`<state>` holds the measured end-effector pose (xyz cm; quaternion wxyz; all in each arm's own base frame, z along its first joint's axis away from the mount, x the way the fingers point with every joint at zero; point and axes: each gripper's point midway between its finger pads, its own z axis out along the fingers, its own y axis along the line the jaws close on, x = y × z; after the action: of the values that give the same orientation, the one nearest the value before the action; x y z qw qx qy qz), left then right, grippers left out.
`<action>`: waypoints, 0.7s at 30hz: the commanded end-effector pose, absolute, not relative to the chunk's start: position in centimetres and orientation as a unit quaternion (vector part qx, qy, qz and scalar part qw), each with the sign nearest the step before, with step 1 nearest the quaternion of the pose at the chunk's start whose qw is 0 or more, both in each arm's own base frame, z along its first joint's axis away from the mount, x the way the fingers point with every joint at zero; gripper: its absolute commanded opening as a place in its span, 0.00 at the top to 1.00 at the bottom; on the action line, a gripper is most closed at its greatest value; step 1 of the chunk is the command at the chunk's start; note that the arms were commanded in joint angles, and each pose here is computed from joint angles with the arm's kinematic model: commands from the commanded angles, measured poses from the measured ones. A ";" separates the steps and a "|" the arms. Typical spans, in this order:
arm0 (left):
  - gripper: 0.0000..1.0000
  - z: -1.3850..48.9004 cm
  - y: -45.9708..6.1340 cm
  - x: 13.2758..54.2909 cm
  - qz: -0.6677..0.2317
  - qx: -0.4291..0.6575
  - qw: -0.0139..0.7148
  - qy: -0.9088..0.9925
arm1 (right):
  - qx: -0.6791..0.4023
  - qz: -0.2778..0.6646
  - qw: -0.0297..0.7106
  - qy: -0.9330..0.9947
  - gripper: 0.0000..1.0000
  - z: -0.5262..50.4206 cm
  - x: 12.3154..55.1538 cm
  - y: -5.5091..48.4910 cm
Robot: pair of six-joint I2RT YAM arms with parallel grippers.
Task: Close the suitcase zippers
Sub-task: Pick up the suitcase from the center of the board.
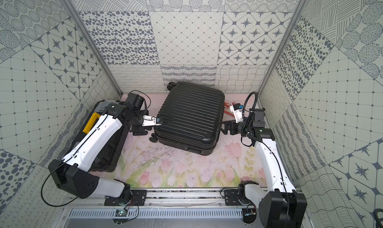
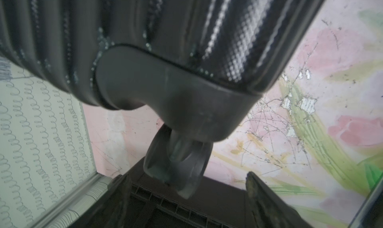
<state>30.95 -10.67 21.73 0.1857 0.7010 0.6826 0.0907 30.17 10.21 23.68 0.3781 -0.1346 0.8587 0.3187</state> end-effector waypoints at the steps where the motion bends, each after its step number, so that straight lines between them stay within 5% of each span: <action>1: 0.13 21.6 -11.8 32.4 0.077 0.754 0.222 0.614 | -0.141 0.318 0.401 0.847 0.05 24.5 30.2 10.2; 14: 0.19 19.2 -13.0 33.2 0.000 0.735 0.241 0.634 | -0.138 0.319 0.399 0.849 0.05 24.1 29.8 10.1; 21: 0.52 18.6 -12.4 32.9 -0.010 0.717 0.234 0.657 | -0.138 0.320 0.395 0.850 0.05 23.7 29.6 10.1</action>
<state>33.23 -11.77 18.38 0.2143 0.7268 0.6522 0.0186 29.73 10.03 23.01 0.3761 -0.1252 0.8604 0.3204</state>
